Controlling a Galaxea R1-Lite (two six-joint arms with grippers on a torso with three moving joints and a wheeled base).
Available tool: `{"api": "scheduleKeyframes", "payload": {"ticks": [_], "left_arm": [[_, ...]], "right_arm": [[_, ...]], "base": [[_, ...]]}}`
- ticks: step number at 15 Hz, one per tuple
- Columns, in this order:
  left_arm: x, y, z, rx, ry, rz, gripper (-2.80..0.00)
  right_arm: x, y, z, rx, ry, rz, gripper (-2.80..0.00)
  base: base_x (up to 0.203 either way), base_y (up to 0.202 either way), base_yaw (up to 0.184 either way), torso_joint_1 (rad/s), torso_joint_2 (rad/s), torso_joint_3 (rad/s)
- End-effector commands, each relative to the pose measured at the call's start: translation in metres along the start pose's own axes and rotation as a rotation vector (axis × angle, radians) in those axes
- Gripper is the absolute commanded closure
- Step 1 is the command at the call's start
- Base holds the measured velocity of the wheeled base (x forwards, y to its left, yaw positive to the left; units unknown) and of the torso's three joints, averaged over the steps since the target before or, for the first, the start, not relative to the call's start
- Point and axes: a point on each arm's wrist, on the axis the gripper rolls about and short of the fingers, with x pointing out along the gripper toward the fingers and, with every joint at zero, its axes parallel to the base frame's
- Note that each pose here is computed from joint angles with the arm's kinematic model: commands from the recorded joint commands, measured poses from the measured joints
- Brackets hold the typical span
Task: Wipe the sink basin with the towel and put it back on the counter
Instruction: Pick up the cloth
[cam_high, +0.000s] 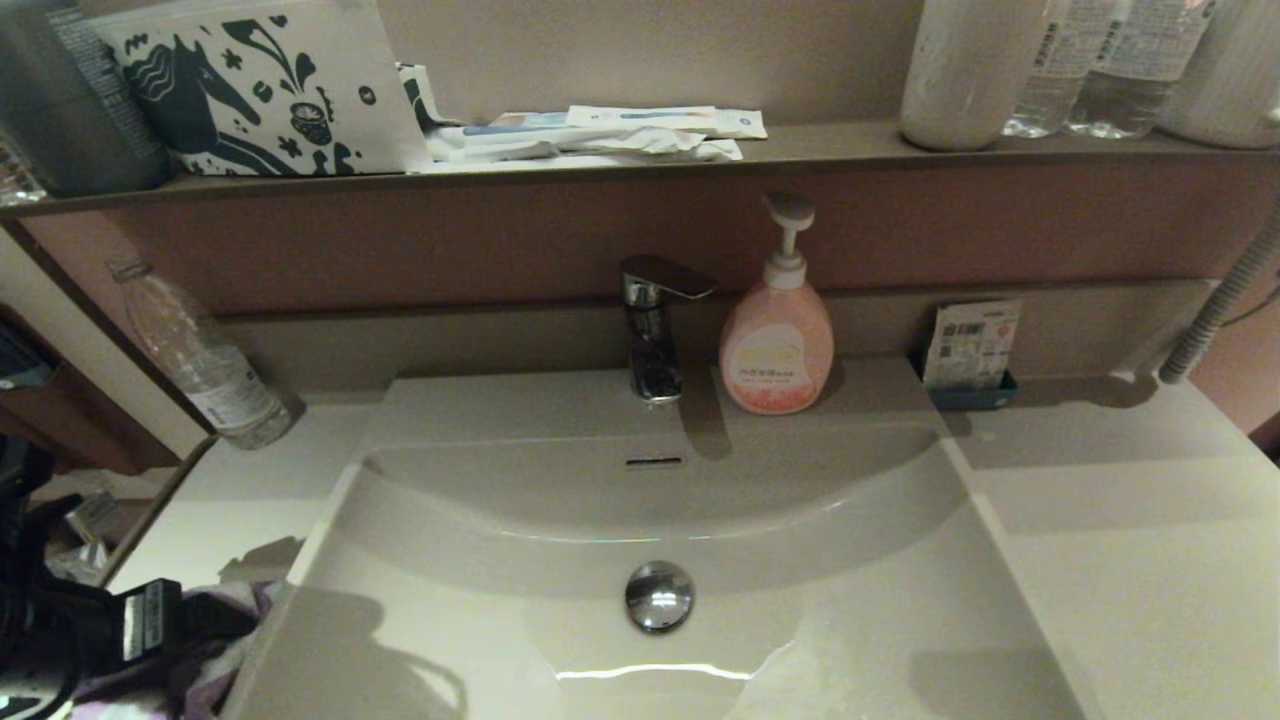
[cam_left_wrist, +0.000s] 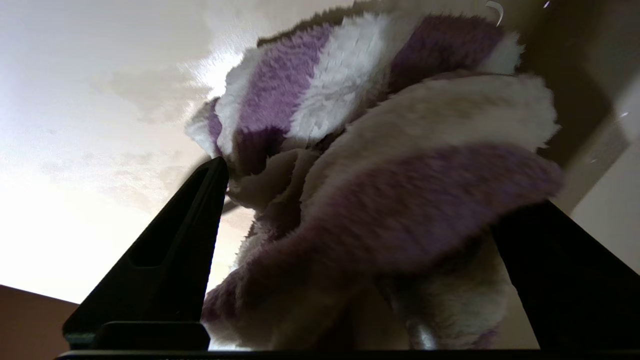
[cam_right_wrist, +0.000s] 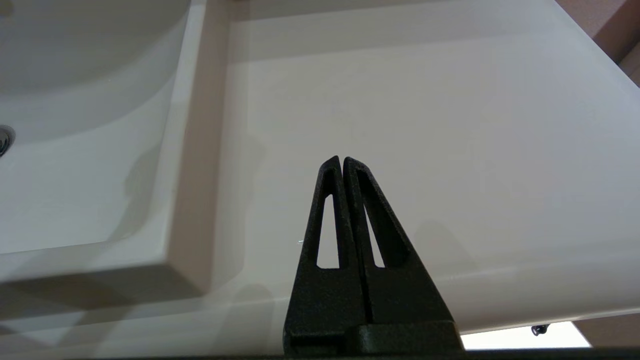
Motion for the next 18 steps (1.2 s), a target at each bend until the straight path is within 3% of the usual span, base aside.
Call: {"api": "scheduleKeyframes", "payload": {"ticks": [1,4,7,8,18], "left_arm": [[0.007,0.001,-0.001,-0.008,0.036,0.004,-2.80],[0.013,0.005,0.005,-0.022,0.011,0.012,-2.80],[0.018,0.005,0.005,-0.021,0.035,0.009,-2.80],[0.021,0.006,0.005,-0.025,0.048,-0.003,0.00],[0.021,0.006,0.007,-0.027,0.038,-0.009,0.00]], "right_arm": [[0.000,0.000,0.000,0.000,0.001,-0.001,0.00],[0.000,0.000,0.000,0.000,0.002,-0.001,0.00],[0.000,0.000,0.000,0.001,0.001,-0.001,0.00],[0.000,0.000,0.000,0.000,0.000,0.000,0.00],[0.000,0.000,0.000,0.000,0.001,-0.001,0.00]], "base": [[0.000,0.000,0.000,0.000,0.00,0.000],[0.000,0.000,0.000,0.000,0.00,0.000],[0.000,0.000,0.000,0.000,0.00,0.000],[0.000,0.000,0.000,0.000,0.00,0.000],[0.000,0.000,0.000,0.000,0.00,0.000]]}}
